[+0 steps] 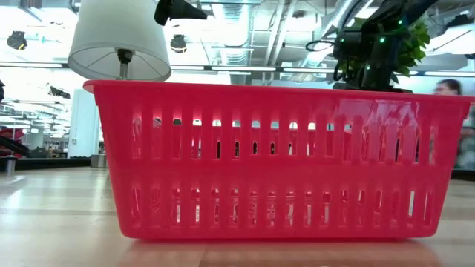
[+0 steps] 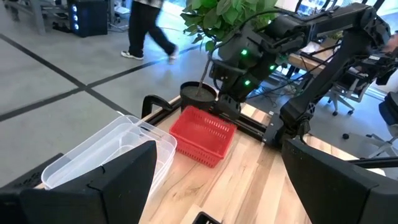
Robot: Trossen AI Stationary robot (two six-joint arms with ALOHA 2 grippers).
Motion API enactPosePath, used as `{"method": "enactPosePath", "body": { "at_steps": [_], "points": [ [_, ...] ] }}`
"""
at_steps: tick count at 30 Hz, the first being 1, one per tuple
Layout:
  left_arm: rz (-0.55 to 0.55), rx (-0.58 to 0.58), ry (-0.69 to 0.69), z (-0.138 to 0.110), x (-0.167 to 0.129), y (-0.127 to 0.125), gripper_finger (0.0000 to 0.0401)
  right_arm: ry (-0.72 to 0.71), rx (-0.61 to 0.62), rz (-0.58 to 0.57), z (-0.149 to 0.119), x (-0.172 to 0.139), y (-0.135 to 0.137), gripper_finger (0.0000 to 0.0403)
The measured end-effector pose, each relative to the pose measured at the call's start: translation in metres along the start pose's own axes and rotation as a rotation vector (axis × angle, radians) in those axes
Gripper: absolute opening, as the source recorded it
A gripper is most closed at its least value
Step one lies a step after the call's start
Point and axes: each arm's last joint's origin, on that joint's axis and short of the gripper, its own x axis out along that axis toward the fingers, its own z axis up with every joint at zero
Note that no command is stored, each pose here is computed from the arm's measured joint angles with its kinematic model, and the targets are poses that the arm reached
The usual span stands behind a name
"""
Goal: Stack baskets by color
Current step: Stack the middle red bin on the top red bin, then stack the top black bin on the middle black bin
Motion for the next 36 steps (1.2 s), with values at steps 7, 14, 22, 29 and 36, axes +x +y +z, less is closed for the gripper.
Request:
{"method": "enactPosePath", "body": {
  "at_steps": [7, 14, 22, 29, 36],
  "points": [
    [0.000, -0.009, 0.000, 0.000, 0.000, 0.000, 0.0334, 0.073, -0.025, -0.049, 0.000, 0.021, 0.006, 0.0087],
    [-0.006, -0.012, 0.002, 0.000, 0.000, 0.000, 0.0334, 0.076, -0.045, -0.036, -0.003, 0.022, 0.012, 0.0088],
    [-0.023, 0.019, 0.106, -0.008, -0.003, 0.002, 0.0334, -0.017, -0.115, 0.222, -0.024, -0.019, 0.041, 0.0084],
    [-0.061, 0.090, 0.522, -0.044, -0.008, 0.010, 0.0334, 0.008, -0.205, 0.392, -0.065, -0.051, 0.070, 0.0082],
    [0.003, 0.292, 0.816, -0.085, -0.011, 0.019, 0.0334, 0.032, -0.349, 0.673, -0.112, -0.080, 0.108, 0.0082]
  ]
}}
